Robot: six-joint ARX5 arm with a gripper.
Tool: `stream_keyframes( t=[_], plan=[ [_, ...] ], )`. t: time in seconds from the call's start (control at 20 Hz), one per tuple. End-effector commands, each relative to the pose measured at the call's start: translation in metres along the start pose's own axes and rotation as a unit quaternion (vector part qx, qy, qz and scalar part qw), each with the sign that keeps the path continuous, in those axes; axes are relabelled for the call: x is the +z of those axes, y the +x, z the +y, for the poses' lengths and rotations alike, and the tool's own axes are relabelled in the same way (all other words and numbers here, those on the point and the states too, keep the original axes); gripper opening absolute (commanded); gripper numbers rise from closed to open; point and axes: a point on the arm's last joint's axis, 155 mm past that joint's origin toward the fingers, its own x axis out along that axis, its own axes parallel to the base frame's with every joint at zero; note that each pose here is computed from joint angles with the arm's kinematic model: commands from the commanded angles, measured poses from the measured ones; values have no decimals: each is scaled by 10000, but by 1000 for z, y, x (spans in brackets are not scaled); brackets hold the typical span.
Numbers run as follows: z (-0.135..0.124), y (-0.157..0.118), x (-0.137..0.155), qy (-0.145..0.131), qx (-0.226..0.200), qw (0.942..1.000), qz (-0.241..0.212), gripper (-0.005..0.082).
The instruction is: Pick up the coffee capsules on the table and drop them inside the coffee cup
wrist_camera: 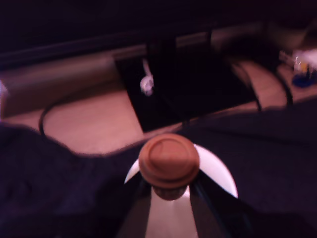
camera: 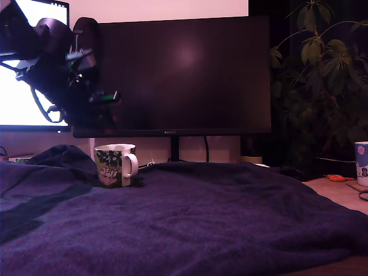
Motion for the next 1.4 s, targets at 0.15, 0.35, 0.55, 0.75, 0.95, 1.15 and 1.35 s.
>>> stream_keyframes(
  t=[0.15, 0.35, 0.55, 0.75, 0.95, 1.15, 1.35],
  plan=[
    [-7, 3, -9, -89, -193, 9992, 336, 163],
    [-9, 2, -23, -163, -246, 9976, 628, 163],
    [-12, 2, -25, -180, -306, 9971, 668, 163],
    [-11, 2, -26, -181, -303, 9971, 676, 163],
    [-11, 2, -26, -180, -299, 9971, 681, 171],
    [-11, 2, -25, -179, -300, 9972, 667, 434],
    [-12, 2, -26, -189, -316, 9969, 694, 621]
  ],
)
